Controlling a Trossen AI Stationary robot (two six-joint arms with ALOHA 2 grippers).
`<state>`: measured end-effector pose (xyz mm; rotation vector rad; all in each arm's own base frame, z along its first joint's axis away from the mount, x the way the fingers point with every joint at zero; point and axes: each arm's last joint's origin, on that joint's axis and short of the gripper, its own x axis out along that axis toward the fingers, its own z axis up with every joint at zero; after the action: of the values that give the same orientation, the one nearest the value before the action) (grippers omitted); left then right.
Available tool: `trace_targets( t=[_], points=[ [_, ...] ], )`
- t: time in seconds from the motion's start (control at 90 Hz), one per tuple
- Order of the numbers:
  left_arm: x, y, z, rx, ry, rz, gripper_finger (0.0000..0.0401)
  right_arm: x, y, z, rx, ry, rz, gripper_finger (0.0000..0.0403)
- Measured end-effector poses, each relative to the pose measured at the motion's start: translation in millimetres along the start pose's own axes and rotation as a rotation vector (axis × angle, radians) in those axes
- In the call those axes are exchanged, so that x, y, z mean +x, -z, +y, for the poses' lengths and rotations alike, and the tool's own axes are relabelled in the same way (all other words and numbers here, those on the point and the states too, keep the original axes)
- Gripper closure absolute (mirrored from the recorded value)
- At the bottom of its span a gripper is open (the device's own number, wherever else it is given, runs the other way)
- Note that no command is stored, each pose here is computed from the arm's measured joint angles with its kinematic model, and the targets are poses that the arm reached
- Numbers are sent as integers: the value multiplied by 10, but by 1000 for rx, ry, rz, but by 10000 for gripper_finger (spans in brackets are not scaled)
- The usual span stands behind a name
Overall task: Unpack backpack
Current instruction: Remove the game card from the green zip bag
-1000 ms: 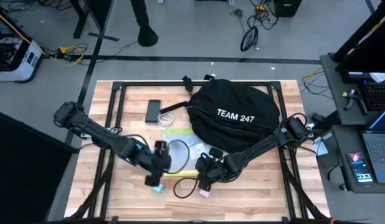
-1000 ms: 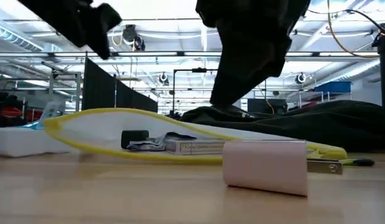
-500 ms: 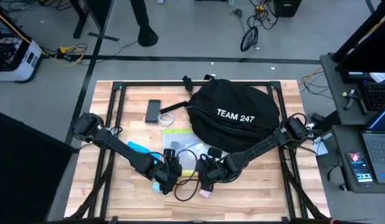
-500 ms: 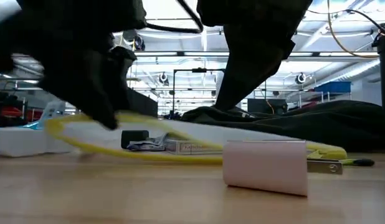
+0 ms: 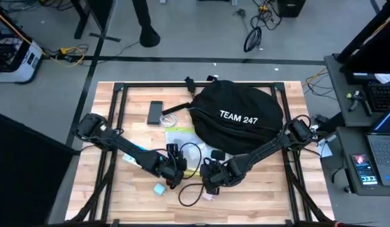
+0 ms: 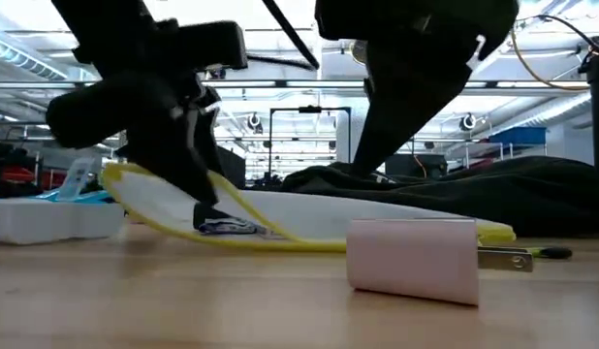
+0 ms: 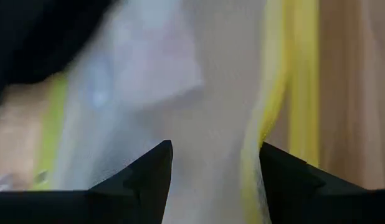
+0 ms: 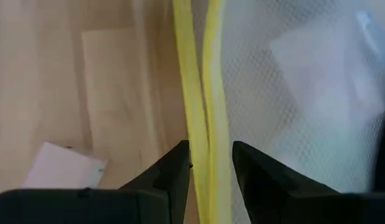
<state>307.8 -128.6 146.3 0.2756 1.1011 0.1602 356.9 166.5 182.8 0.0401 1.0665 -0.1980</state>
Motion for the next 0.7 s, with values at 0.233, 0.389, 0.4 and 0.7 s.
trace_targets(
  t=[0.233,0.389,0.4,0.7],
  points=[
    [229,7,74,-184,-5,57,347,3,-14,40,12,-5,-53,294],
    [-49,-207,163,-235,35,-24,392,-15,-68,110,88,-52,-126,294],
    [-87,-232,173,-235,38,-38,393,-18,-74,118,96,-57,-133,294],
    [-765,-523,629,-230,22,-225,401,-44,-220,143,347,-72,-302,294]
  ],
)
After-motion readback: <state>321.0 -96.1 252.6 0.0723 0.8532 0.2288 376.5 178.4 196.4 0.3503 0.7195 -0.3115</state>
